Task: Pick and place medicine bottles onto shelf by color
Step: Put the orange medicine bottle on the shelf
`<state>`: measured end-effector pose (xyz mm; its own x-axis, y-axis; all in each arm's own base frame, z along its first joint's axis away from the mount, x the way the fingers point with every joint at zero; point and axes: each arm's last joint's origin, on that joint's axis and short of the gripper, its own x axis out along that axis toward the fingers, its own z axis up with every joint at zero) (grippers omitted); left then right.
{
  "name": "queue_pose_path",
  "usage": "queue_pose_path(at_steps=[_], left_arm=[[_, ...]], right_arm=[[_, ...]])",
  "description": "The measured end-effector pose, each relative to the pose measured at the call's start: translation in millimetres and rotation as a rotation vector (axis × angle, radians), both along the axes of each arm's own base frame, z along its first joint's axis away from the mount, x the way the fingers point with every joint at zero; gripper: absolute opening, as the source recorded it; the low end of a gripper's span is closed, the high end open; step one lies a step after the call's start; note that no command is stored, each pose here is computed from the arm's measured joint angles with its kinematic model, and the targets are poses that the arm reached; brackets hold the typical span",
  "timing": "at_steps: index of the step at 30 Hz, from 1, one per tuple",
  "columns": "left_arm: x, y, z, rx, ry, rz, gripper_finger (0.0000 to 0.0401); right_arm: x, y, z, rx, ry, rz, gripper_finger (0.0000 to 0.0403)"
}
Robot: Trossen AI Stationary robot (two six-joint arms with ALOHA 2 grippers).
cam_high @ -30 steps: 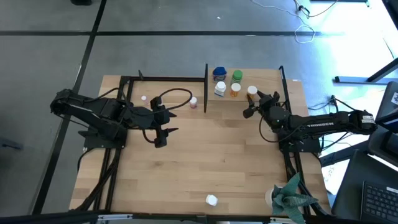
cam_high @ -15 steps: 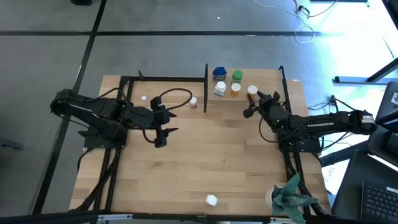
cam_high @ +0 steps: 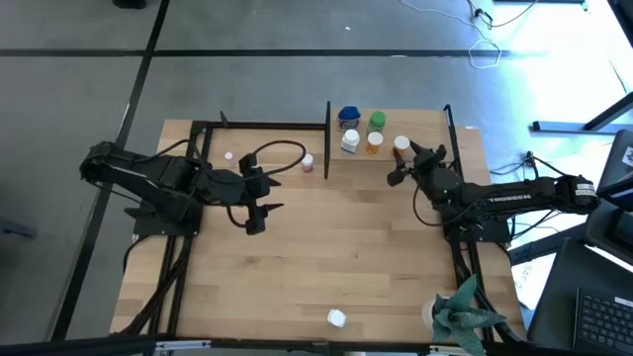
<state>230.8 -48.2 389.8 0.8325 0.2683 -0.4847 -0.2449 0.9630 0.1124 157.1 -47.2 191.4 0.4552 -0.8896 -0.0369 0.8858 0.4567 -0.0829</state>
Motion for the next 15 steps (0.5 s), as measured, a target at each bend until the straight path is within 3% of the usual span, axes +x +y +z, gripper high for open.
queue_pose_path(at_steps=[15], left_arm=[[0.0, 0.0, 0.0, 0.0, 0.0, 0.0, 0.0236]], right_arm=[[0.1, 0.0, 8.4, -0.041, -0.046, -0.001, 0.0252]])
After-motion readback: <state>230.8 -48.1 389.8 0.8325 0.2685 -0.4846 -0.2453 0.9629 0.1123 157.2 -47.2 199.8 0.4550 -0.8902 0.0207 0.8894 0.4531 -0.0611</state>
